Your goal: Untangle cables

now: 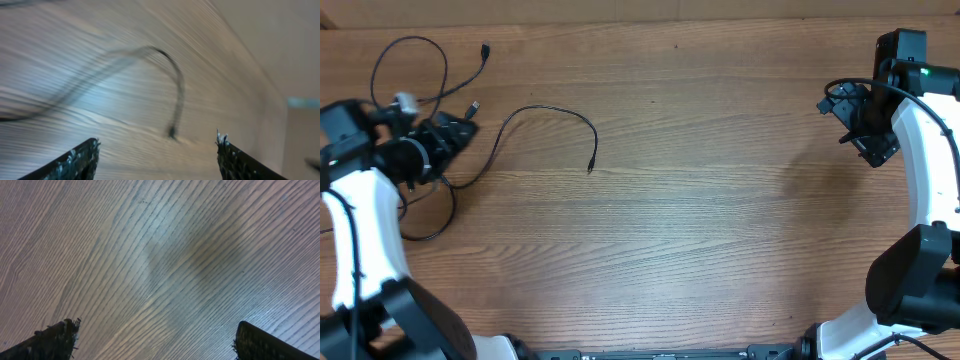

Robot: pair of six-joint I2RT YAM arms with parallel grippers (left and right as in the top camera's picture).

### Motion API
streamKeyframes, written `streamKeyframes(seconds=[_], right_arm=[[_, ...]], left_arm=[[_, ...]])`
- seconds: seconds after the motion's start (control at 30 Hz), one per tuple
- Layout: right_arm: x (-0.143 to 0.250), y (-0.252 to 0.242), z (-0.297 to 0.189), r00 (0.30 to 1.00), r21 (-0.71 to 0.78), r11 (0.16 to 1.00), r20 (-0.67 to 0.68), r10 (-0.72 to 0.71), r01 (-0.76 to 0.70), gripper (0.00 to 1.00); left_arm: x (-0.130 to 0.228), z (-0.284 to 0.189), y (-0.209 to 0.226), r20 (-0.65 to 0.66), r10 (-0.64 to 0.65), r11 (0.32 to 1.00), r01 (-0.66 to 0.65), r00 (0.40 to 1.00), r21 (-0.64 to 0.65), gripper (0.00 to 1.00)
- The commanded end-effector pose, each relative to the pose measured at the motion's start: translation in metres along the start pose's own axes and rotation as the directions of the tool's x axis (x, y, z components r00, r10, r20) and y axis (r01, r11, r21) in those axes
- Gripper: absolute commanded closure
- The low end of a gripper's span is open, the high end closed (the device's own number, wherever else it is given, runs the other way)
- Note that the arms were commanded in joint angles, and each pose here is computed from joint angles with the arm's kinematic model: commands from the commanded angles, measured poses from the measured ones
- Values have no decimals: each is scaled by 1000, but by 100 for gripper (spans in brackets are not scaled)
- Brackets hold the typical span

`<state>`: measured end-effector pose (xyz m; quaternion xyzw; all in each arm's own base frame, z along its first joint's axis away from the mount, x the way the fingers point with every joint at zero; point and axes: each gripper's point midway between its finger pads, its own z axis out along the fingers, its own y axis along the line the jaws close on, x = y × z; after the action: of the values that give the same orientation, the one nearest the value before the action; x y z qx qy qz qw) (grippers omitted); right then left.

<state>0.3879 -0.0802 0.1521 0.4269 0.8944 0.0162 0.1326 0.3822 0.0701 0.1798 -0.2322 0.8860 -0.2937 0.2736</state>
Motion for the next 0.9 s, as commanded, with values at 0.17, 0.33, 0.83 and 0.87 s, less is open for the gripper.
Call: streamKeyframes(seconds=[0.17, 0.33, 0.83, 0.87], right_arm=[[0, 2, -1, 1000, -5, 1000, 8, 0, 0, 0], [0, 2, -1, 1000, -5, 1000, 8, 0, 0, 0], [0, 2, -1, 1000, -4, 1000, 7, 0, 0, 0], [0, 2, -1, 1000, -4, 1000, 7, 0, 0, 0]], left_arm=[[75, -48, -130, -13, 411, 898, -402, 911, 180, 6], [122, -54, -158, -92, 473, 862, -438, 876, 254, 0], [129, -38, -140, -164, 459, 888, -445, 873, 119, 0], [130, -37, -141, -167, 447, 894, -432, 879, 120, 0]])
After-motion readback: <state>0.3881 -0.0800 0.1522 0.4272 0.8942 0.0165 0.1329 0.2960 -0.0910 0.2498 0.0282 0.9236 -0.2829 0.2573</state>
